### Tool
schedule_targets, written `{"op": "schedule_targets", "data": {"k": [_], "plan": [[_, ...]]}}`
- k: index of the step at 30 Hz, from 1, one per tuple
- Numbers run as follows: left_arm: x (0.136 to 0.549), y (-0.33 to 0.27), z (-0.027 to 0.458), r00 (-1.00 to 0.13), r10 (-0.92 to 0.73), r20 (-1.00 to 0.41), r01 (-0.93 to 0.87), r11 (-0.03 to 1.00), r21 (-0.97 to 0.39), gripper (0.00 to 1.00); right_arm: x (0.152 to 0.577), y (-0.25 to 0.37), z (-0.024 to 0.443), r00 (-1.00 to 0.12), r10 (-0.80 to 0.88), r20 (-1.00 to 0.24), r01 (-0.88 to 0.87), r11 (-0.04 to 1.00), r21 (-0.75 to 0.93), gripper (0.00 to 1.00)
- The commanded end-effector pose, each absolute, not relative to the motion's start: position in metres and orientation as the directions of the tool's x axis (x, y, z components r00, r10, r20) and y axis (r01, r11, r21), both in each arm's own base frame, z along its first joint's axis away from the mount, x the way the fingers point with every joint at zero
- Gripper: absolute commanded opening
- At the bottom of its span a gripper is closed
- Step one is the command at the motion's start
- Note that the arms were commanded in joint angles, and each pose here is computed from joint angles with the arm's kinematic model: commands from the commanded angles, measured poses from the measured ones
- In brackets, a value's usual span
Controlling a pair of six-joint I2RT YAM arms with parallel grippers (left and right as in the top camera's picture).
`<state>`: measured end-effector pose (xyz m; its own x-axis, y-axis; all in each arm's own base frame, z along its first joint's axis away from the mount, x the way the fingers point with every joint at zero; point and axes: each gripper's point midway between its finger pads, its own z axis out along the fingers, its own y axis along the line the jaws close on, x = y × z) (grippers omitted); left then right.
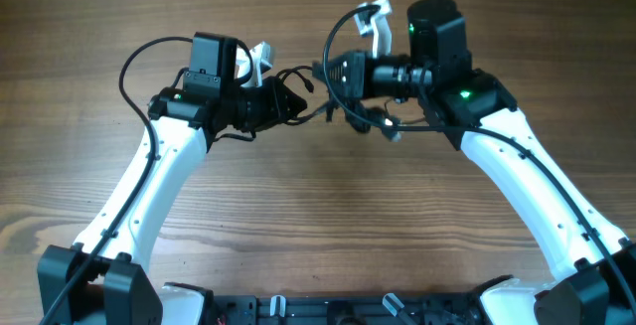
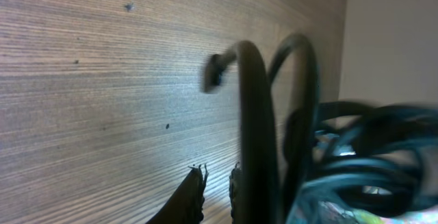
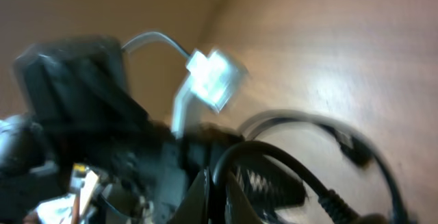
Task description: Untangle cables
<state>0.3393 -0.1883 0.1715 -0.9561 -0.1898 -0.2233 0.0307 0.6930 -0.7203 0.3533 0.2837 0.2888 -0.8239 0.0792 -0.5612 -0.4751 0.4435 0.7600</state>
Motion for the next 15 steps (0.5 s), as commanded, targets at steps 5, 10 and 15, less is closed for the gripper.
{"op": "schedule_targets", "data": {"k": [5, 10, 15], "plan": [[0.338, -0.189, 0.166, -0.959, -0.176, -0.222, 0.039, 0.695, -0.718, 0.14, 0.330, 0.268, 0.399, -0.832, 0.099, -0.546, -0.545, 0.035, 0.837, 0.04], [0.338, -0.189, 0.166, -0.959, -0.174, -0.224, 0.042, 0.696, -0.717, 0.13, 0.338, 0.247, 0.407, -0.807, 0.123, -0.578, -0.579, 0.031, 0.815, 0.04], [0.338, -0.189, 0.166, -0.959, -0.174, -0.224, 0.042, 0.696, -0.717, 0.12, 0.375, 0.234, 0.317, -0.829, 0.196, -0.524, -0.420, 0.401, 0.814, 0.05]]}}
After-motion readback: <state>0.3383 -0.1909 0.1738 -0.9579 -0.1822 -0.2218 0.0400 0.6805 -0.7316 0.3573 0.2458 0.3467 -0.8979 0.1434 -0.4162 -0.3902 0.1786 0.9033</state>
